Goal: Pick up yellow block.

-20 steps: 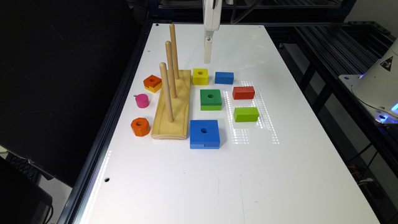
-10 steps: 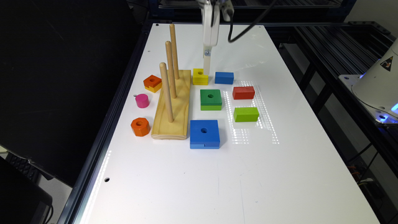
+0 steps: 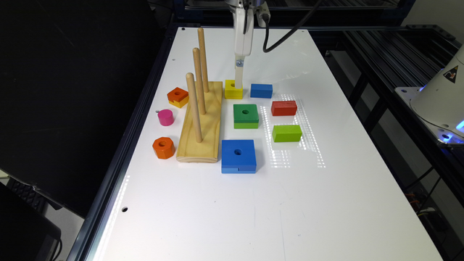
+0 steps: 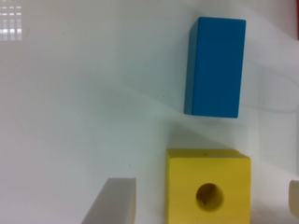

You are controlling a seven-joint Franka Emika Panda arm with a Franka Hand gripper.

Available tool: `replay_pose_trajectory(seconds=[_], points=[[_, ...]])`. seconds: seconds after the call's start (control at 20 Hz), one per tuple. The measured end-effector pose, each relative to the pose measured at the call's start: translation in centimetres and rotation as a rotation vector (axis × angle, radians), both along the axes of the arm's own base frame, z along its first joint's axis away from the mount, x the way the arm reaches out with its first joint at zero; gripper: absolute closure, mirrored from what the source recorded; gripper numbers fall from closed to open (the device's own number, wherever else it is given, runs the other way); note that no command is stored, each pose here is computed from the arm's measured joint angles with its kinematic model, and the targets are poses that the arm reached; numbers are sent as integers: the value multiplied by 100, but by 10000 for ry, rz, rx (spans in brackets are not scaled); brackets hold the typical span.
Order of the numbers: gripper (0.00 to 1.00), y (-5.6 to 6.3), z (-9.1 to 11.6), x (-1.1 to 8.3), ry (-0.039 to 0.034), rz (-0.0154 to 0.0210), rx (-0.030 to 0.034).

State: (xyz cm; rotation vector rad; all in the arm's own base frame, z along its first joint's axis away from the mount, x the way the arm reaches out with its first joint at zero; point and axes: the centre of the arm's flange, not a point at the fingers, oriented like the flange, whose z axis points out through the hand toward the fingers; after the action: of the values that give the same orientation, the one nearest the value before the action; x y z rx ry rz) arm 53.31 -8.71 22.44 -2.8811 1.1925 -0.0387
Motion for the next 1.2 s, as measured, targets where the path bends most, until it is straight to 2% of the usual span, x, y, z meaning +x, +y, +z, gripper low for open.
replay_pose_trajectory(seconds=[0.3,0.55,0.75,0.85,1.0,1.2], points=[[0,27,25,50,-84,18,8],[0,34,26,54,-89,24,12],[0,34,-45,58,-8,21,39],[0,30,-70,80,9,16,49],[0,27,-153,95,87,11,78],[0,22,-280,119,105,1,103]])
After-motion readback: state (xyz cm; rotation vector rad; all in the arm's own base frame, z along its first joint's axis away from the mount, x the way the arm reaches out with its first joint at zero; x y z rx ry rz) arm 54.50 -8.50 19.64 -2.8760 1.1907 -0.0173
